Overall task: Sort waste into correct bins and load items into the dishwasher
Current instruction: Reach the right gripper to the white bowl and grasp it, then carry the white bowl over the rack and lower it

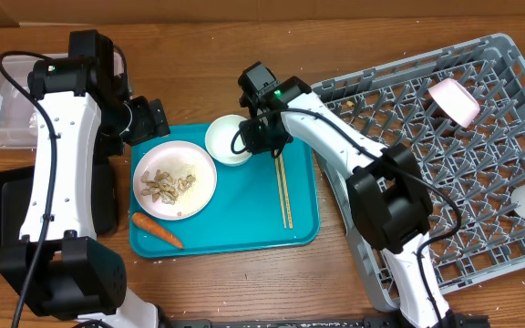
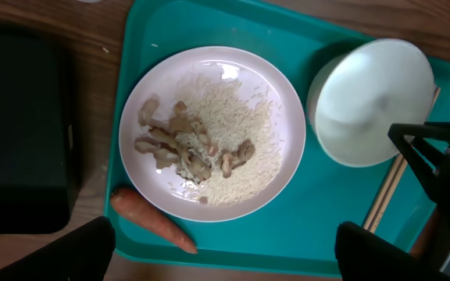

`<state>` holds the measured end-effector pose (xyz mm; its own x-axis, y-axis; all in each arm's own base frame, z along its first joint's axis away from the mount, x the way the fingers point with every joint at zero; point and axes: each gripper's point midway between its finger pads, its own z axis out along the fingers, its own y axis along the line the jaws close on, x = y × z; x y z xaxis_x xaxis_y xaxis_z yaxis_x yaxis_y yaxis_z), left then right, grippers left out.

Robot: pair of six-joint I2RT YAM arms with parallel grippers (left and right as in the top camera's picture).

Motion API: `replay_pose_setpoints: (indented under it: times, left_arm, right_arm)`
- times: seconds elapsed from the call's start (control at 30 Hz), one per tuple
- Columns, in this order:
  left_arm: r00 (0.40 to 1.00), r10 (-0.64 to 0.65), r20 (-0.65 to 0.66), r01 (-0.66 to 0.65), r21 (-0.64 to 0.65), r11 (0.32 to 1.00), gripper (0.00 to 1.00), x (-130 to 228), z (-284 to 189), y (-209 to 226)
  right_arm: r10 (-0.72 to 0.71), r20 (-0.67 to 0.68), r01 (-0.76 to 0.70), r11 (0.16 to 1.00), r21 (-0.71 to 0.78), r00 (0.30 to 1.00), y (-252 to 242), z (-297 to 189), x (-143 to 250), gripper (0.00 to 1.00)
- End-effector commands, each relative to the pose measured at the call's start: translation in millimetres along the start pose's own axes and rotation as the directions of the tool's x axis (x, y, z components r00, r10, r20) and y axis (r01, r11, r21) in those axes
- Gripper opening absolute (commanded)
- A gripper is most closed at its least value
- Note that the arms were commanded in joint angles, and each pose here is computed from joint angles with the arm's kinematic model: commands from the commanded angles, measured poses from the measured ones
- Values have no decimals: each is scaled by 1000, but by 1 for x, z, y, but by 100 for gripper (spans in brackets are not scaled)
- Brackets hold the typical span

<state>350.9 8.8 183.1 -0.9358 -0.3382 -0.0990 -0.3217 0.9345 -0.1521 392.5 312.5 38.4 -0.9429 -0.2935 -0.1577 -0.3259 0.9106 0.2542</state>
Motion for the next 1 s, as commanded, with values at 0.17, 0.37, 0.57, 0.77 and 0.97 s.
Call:
replay_pose_setpoints:
  times: [0.17, 0.37, 0.57, 0.77, 0.97]
  left_arm:
    - [1000, -7, 12, 6, 5, 1000, 92, 3, -5, -2]
    - [1000, -6, 13, 6, 5, 1000, 92, 2, -5, -2]
    - [1000, -4, 30, 4, 10, 1000, 93, -2, -5, -4]
    - [999, -2, 46, 2, 15, 1000, 93, -6, -5, -5]
    - [998, -1, 57, 0, 18, 1000, 93, -8, -5, -5]
  right_arm:
    - [20, 46, -24, 996, 88, 999, -18, -9, -10, 4]
    - [15, 233, -75, 965, 251, 972, -53, -95, -52, 4]
    - [-18, 471, -190, 901, 391, 882, -104, -247, -68, 4]
    - [134, 574, -523, 611, 594, 808, -210, -321, -20, 4]
    - [201, 817, -836, 21, 548, 540, -287, -371, 61, 4]
